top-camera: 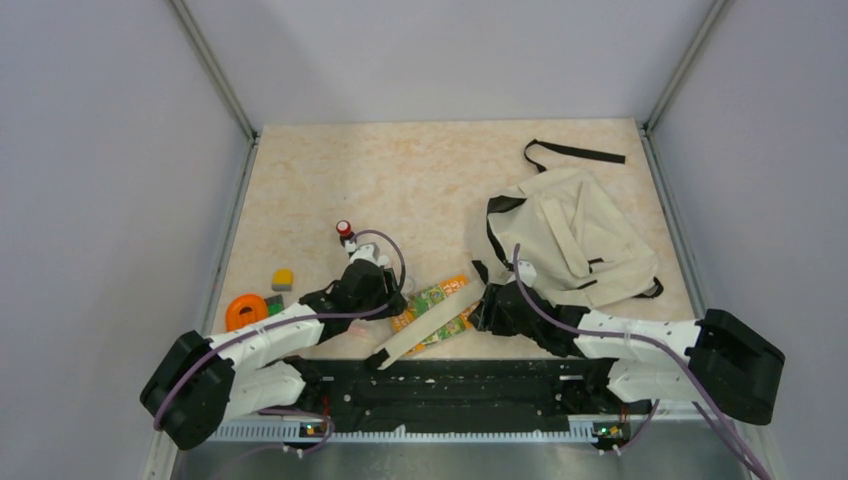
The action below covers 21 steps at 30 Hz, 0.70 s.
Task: Pack the student bag
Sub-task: Pick up the book from the center of the board.
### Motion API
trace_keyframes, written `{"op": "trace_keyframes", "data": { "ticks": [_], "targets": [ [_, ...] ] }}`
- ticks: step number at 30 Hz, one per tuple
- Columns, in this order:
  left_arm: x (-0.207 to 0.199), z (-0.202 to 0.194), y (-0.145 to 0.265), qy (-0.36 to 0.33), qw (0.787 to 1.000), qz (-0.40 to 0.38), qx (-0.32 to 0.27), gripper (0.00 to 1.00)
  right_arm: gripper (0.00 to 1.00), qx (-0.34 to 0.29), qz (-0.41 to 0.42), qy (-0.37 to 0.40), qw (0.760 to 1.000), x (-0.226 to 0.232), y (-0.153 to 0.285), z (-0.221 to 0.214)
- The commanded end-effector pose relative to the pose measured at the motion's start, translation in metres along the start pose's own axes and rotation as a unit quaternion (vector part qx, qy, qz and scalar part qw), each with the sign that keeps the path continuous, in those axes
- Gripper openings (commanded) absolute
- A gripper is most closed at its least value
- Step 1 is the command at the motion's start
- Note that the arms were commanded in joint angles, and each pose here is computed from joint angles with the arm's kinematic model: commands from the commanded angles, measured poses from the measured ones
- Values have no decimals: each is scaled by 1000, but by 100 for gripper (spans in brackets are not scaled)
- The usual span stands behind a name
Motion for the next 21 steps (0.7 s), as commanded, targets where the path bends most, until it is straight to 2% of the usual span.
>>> {"op": "trace_keyframes", "data": {
  "ticks": [1, 11, 21],
  "targets": [
    [-6, 4, 0, 7, 1000, -21, -13, 62, 47, 8, 54, -22, 998, 24, -2, 1],
    [-5, 3, 3, 12, 1000, -19, -16, 62, 39, -23, 90, -42, 995, 35, 10, 13],
    [-5, 2, 3, 15, 1000, -22, -14, 62, 38, -21, 88, -51, 995, 26, -6, 6]
  ]
}}
Point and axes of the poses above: each gripper's point midway between its finger pads, its own y axis back along the fingers, its own x axis along the line the jaws close on, z = x × y, the point moved 5 cm from there along y, back along the fingers, and after that the axes turned 15 degrees about -y, right-handed, at the moved point
